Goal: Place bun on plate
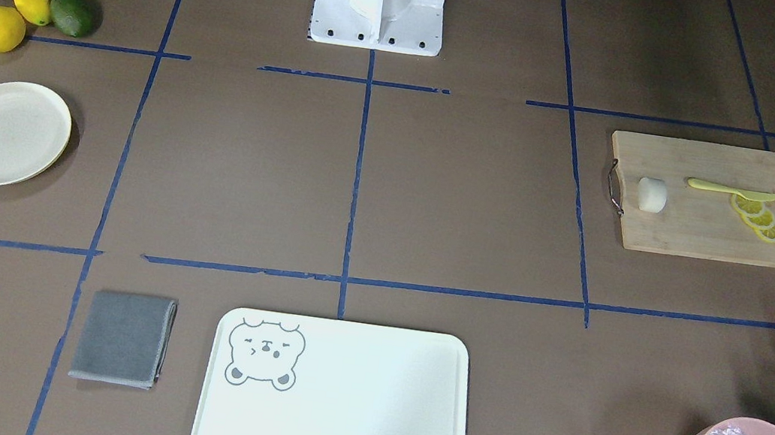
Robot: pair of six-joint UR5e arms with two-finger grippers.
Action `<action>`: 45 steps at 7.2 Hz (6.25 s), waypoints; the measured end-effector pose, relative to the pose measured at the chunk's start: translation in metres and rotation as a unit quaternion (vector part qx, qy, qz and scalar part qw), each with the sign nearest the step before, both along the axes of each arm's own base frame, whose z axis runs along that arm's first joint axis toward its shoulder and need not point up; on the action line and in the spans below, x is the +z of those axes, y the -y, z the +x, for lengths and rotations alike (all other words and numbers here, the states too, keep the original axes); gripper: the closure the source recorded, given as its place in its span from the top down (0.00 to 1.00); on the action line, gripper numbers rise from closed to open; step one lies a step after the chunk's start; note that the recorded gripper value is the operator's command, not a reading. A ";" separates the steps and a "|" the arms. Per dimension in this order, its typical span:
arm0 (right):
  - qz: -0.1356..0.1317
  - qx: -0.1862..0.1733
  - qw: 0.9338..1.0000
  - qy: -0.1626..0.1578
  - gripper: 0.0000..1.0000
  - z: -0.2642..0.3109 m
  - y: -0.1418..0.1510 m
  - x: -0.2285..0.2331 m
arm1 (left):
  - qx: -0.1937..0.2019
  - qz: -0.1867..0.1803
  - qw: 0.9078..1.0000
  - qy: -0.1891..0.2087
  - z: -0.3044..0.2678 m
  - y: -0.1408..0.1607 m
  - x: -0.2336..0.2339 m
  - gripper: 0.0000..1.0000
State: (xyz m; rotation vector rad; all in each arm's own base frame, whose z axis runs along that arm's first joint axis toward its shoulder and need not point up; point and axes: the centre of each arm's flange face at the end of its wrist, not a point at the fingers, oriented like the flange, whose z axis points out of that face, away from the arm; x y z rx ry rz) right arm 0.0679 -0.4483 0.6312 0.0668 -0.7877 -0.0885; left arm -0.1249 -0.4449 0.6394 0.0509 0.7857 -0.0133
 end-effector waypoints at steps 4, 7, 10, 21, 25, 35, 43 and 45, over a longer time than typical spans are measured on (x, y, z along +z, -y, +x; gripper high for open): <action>0.009 -0.015 1.000 0.017 1.00 -0.015 0.002 -0.002 | 0.002 -0.002 1.000 -0.001 0.001 0.000 0.002 1.00; 0.009 -0.014 0.999 0.040 1.00 -0.073 0.009 0.009 | 0.002 -0.002 1.000 -0.002 0.002 0.000 0.003 1.00; 0.003 0.045 0.997 0.063 0.99 -0.147 -0.002 0.039 | 0.001 -0.003 1.000 -0.002 0.002 0.000 0.003 1.00; 0.009 0.008 0.996 0.084 0.00 -0.202 -0.048 0.061 | 0.004 -0.012 1.000 -0.003 0.005 -0.006 0.011 1.00; 0.025 0.004 0.993 0.116 0.00 -0.205 -0.035 0.025 | 0.007 -0.010 1.000 -0.003 0.007 -0.005 0.010 1.00; -0.033 0.103 0.980 0.168 0.00 -0.603 0.016 -0.375 | 0.030 -0.009 1.000 -0.005 0.028 0.000 0.009 1.00; -0.030 0.094 0.984 0.151 1.00 -0.609 -0.051 -0.347 | 0.037 -0.012 0.999 -0.004 0.035 0.001 0.010 1.00; -0.038 0.103 0.984 0.138 1.00 -0.592 -0.032 -0.344 | 0.037 -0.011 0.999 -0.004 0.035 0.001 0.010 1.00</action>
